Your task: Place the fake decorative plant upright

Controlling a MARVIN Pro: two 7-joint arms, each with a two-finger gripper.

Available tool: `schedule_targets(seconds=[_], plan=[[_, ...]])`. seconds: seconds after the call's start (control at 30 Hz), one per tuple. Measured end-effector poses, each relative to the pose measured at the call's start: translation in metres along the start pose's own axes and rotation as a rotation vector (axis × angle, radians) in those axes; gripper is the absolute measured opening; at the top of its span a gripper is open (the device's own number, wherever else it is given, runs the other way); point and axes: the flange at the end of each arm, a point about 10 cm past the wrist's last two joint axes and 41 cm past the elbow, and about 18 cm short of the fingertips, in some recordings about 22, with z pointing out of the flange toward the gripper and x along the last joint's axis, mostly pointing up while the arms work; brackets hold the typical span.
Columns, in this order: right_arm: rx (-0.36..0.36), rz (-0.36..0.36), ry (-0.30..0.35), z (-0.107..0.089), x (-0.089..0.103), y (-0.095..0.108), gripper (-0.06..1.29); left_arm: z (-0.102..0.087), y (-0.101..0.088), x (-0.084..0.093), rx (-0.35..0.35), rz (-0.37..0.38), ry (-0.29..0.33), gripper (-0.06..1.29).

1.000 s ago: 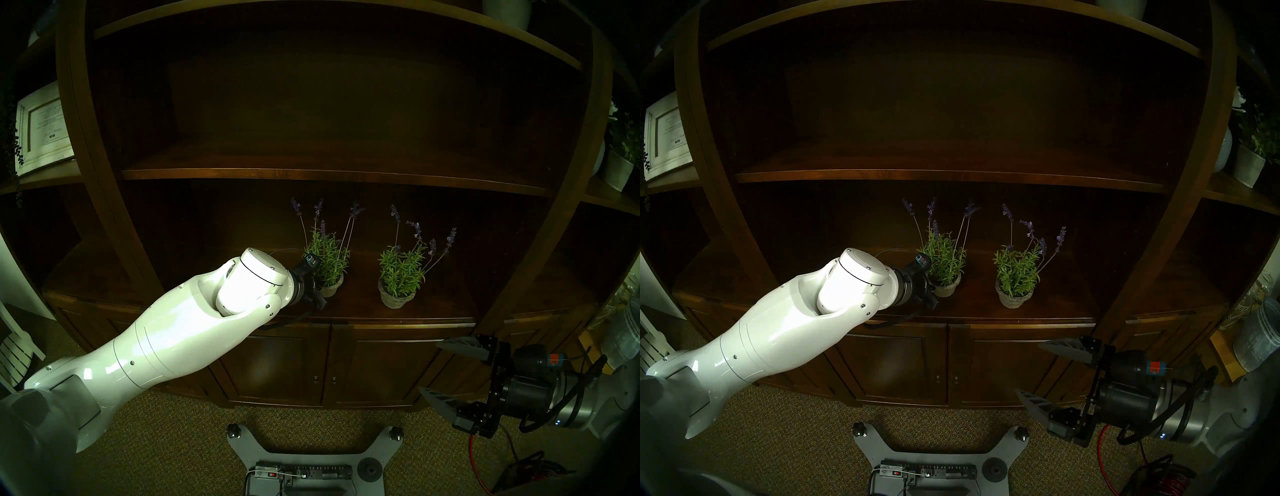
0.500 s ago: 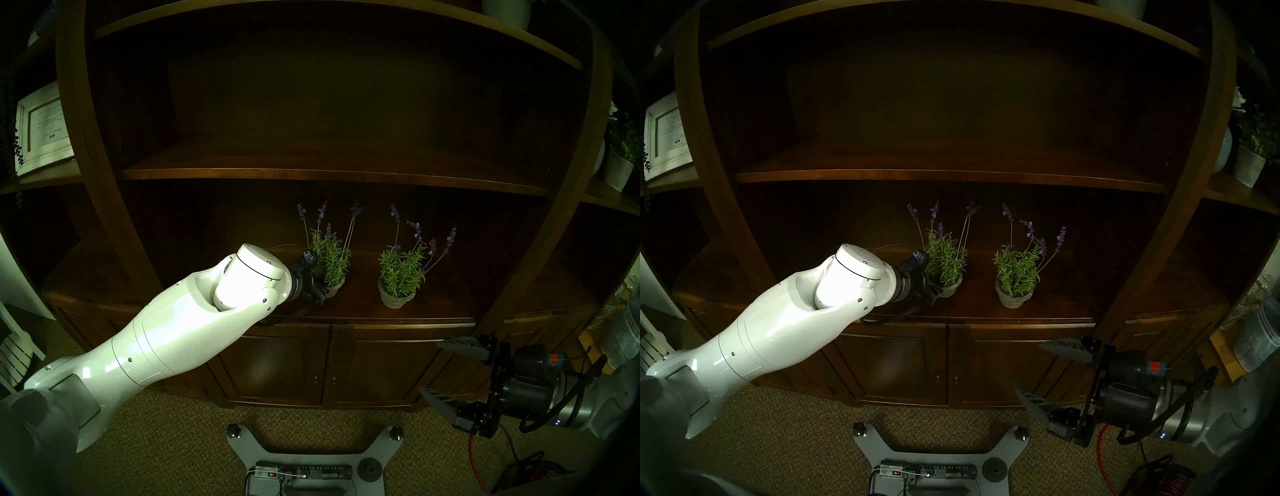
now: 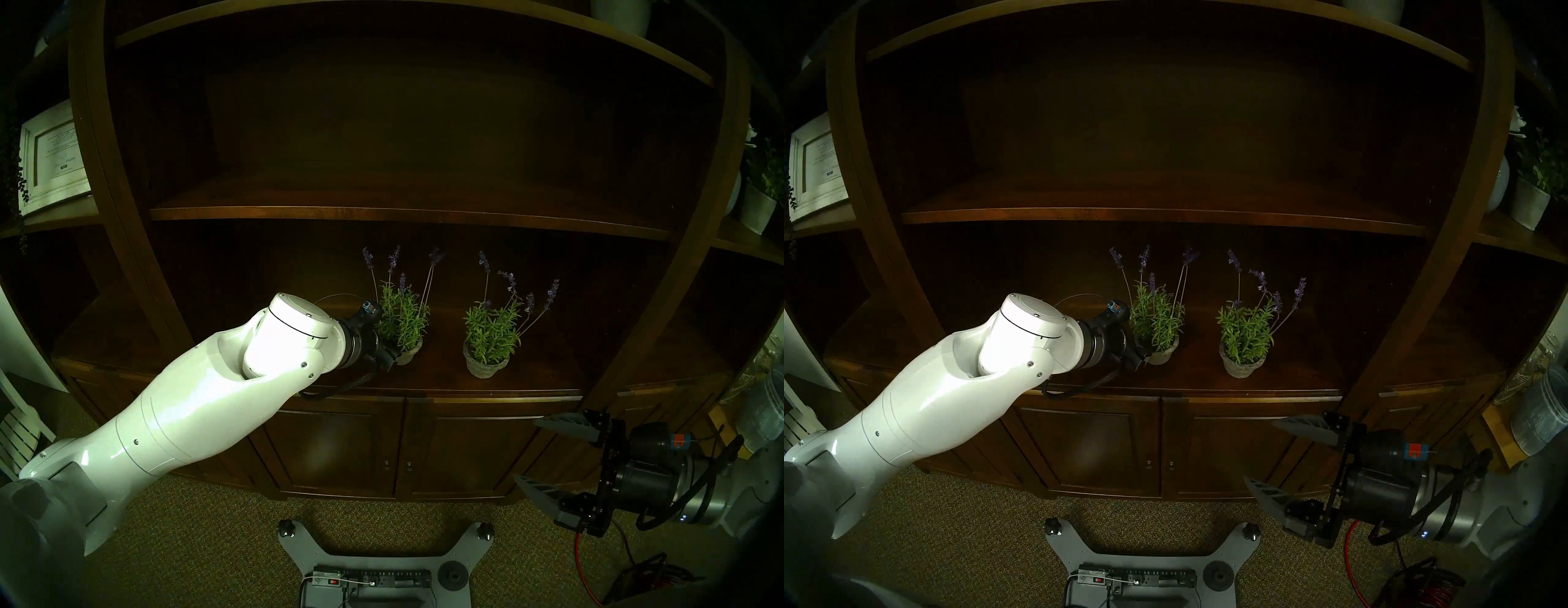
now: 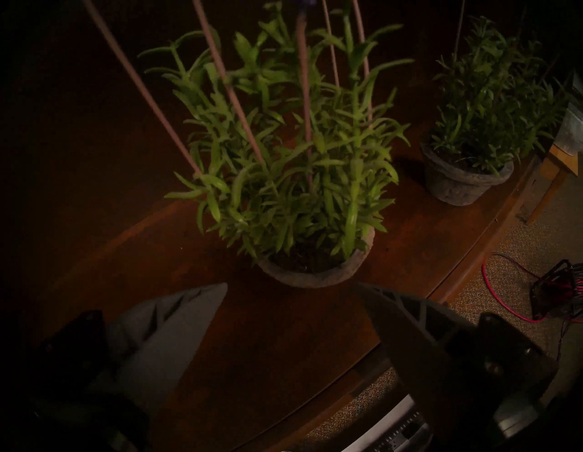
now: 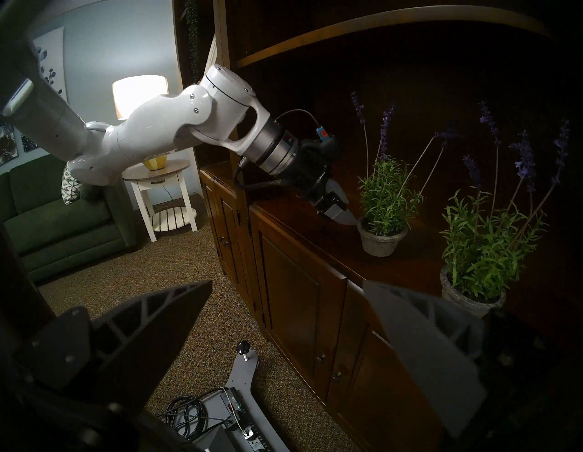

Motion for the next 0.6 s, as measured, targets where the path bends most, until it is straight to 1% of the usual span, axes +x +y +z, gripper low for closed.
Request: schedule_targets(seconds=[0.1,0.23,0.37,0.47,0.5,0.57,0.6], plan=[[0.000,0.000,0.000,0.000,0.000,0.000,1.25,-0.010,-0.001,-0.003,-0.011,0.001,0.003,1.11],[0.000,-0.001,-0.001,0.000,0.000,0.000,1.25,-0.023,0.002,-0.012,-0.032,0.010,-0.006,1.11],[0.001,-0.001,-0.001,0.000,0.000,0.000,1.25,-0.035,0.009,-0.025,-0.058,0.025,-0.029,1.11],[0.002,-0.001,-0.002,0.000,0.000,0.000,1.25,-0.044,0.016,-0.036,-0.080,0.038,-0.049,1.19],[0.002,-0.001,-0.002,0.000,0.000,0.000,1.25,-0.046,0.018,-0.038,-0.086,0.042,-0.054,1.19],[0.002,-0.002,-0.002,0.000,0.000,0.000,1.25,-0.057,0.024,-0.047,-0.106,0.059,-0.070,1.19],[0.002,-0.002,-0.002,0.000,0.000,0.000,1.25,-0.059,0.025,-0.048,-0.109,0.062,-0.072,1.19]])
